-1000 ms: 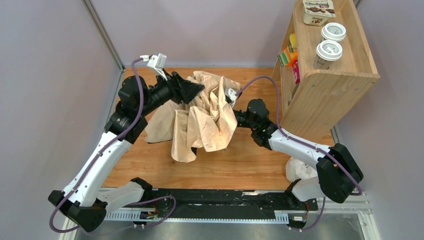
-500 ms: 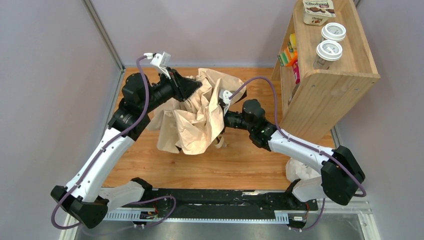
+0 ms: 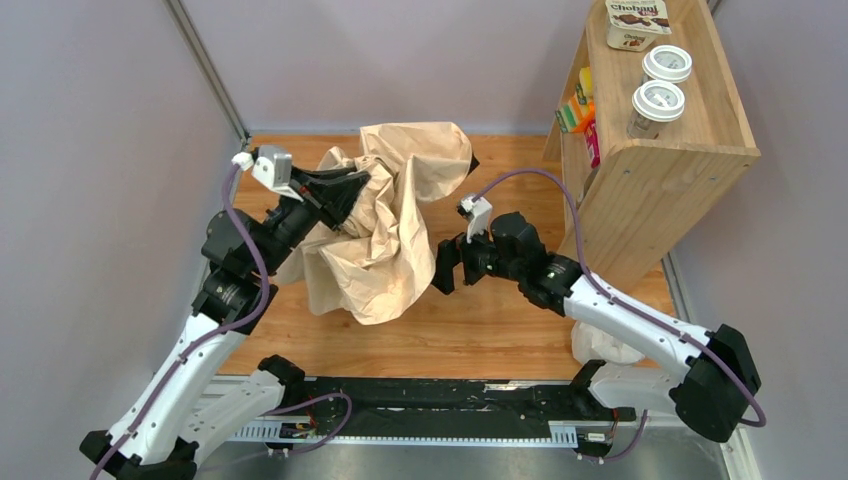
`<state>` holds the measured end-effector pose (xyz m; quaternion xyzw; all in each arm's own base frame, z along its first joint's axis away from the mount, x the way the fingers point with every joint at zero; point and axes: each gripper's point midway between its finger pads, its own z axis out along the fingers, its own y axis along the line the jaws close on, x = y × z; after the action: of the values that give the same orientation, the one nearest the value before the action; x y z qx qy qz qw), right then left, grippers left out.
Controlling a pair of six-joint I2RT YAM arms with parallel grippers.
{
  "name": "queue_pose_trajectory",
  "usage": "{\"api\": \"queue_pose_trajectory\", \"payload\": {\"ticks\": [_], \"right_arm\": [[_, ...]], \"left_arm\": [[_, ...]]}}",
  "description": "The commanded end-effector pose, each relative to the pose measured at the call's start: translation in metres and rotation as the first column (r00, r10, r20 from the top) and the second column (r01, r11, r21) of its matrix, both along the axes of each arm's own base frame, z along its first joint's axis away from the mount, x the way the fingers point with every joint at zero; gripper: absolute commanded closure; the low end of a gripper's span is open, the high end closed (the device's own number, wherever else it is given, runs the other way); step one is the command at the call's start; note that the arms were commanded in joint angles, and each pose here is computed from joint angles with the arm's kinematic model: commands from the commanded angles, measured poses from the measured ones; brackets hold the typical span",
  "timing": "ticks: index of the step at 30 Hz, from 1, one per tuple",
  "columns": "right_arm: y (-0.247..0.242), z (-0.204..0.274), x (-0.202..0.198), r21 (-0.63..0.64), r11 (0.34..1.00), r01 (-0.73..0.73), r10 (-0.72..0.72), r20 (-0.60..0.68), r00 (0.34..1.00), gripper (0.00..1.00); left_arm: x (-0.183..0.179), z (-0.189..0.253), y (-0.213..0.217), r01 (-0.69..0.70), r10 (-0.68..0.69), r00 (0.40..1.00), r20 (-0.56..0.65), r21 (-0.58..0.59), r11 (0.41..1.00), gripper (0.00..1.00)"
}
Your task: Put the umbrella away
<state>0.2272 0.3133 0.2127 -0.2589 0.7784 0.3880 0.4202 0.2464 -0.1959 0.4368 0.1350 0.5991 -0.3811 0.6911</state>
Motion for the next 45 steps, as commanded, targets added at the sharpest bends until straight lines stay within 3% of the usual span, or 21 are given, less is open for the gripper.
{"api": "queue_pose_trajectory", "payload": {"ticks": [1, 5, 7, 10, 13, 15, 18, 20, 21, 23, 25, 26, 27, 32, 33, 35, 37, 39, 41, 43, 45], "right_arm": [[-0.048, -0.023, -0.013, -0.149, 0.976, 0.162, -0.187, -0.174, 0.967, 0.0], [-0.043, 0.054, -0.025, 0.028, 0.979, 0.201, -0.188, -0.251, 0.95, 0.0], [-0.025, 0.094, -0.047, 0.185, 0.98, 0.071, -0.022, -0.25, 0.968, 0.03], [-0.008, 0.148, -0.079, 0.4, 0.911, -0.101, 0.184, -0.177, 0.967, 0.05], [-0.003, 0.176, -0.099, 0.466, 0.86, -0.208, 0.271, -0.072, 0.96, 0.03], [0.001, 0.189, -0.096, 0.491, 0.848, -0.203, 0.253, -0.038, 0.967, 0.0], [0.016, 0.193, -0.081, 0.504, 0.847, -0.171, 0.239, -0.072, 0.968, 0.02], [0.028, 0.196, -0.072, 0.512, 0.847, -0.145, 0.239, -0.123, 0.963, 0.12], [0.033, 0.204, -0.076, 0.534, 0.826, -0.181, 0.274, -0.099, 0.957, 0.21], [0.03, 0.204, -0.069, 0.504, 0.85, -0.15, 0.225, -0.09, 0.97, 0.37], [0.023, 0.203, -0.065, 0.49, 0.863, -0.118, 0.18, -0.08, 0.98, 0.61], [0.019, 0.208, -0.066, 0.509, 0.851, -0.131, 0.188, -0.061, 0.98, 0.93], [0.016, 0.21, -0.069, 0.519, 0.841, -0.155, 0.22, -0.065, 0.973, 1.0], [-0.016, 0.233, -0.126, 0.61, 0.62, -0.493, 0.547, 0.114, 0.829, 1.0], [-0.014, 0.224, -0.127, 0.57, 0.642, -0.512, 0.565, 0.099, 0.819, 0.98], [-0.011, 0.196, -0.113, 0.47, 0.755, -0.458, 0.523, -0.011, 0.852, 1.0], [-0.016, 0.174, -0.111, 0.39, 0.81, -0.437, 0.492, -0.048, 0.869, 0.97], [-0.027, 0.15, -0.1, 0.281, 0.896, -0.343, 0.38, -0.088, 0.921, 0.8], [-0.043, 0.142, -0.084, 0.16, 0.959, -0.232, 0.245, -0.064, 0.967, 0.72], [-0.065, 0.143, -0.055, 0.051, 0.998, -0.041, 0.042, -0.02, 0.999, 0.52], [-0.082, 0.151, -0.029, -0.002, 0.992, 0.129, -0.129, 0.01, 0.992, 0.5]], "left_arm": [[-0.018, 0.06, 0.031, -0.099, 0.123, 0.958, 0.258, -0.103, 0.99, 1.0], [-0.013, 0.056, 0.044, -0.18, 0.201, 0.949, 0.241, -0.107, 0.978, 1.0], [-0.007, 0.05, 0.055, -0.241, 0.262, 0.944, 0.201, -0.124, 0.963, 1.0], [-0.004, 0.047, 0.061, -0.274, 0.296, 0.939, 0.173, -0.14, 0.952, 1.0], [-0.002, 0.045, 0.063, -0.285, 0.307, 0.938, 0.162, -0.146, 0.947, 1.0], [-0.002, 0.044, 0.063, -0.286, 0.308, 0.938, 0.158, -0.147, 0.947, 1.0], [-0.003, 0.045, 0.064, -0.282, 0.307, 0.941, 0.142, -0.169, 0.944, 1.0], [-0.003, 0.045, 0.067, -0.292, 0.317, 0.94, 0.123, -0.185, 0.938, 1.0], [-0.002, 0.044, 0.067, -0.297, 0.322, 0.939, 0.117, -0.191, 0.936, 1.0], [0.0, 0.044, 0.069, -0.311, 0.334, 0.936, 0.11, -0.19, 0.931, 1.0], [0.0, 0.042, 0.07, -0.317, 0.338, 0.936, 0.099, -0.186, 0.93, 1.0], [0.0, 0.042, 0.071, -0.318, 0.34, 0.936, 0.097, -0.185, 0.93, 1.0], [-0.003, 0.043, 0.073, -0.319, 0.342, 0.935, 0.095, -0.199, 0.927, 1.0], [-0.018, 0.046, 0.08, -0.293, 0.328, 0.941, 0.085, -0.285, 0.913, 1.0], [-0.023, 0.049, 0.079, -0.267, 0.307, 0.947, 0.094, -0.3, 0.916, 1.0], [-0.033, 0.052, 0.072, -0.204, 0.252, 0.959, 0.128, -0.304, 0.931, 1.0], [-0.044, 0.056, 0.065, -0.147, 0.203, 0.961, 0.187, -0.278, 0.949, 1.0], [-0.055, 0.057, 0.06, -0.102, 0.162, 0.954, 0.252, -0.236, 0.966, 1.0], [-0.063, 0.054, 0.055, -0.071, 0.125, 0.943, 0.307, -0.18, 0.981, 1.0], [-0.068, 0.053, 0.054, -0.066, 0.111, 0.934, 0.339, -0.141, 0.988, 1.0], [-0.073, 0.051, 0.048, -0.043, 0.075, 0.926, 0.37, -0.095, 0.995, 1.0]]}}
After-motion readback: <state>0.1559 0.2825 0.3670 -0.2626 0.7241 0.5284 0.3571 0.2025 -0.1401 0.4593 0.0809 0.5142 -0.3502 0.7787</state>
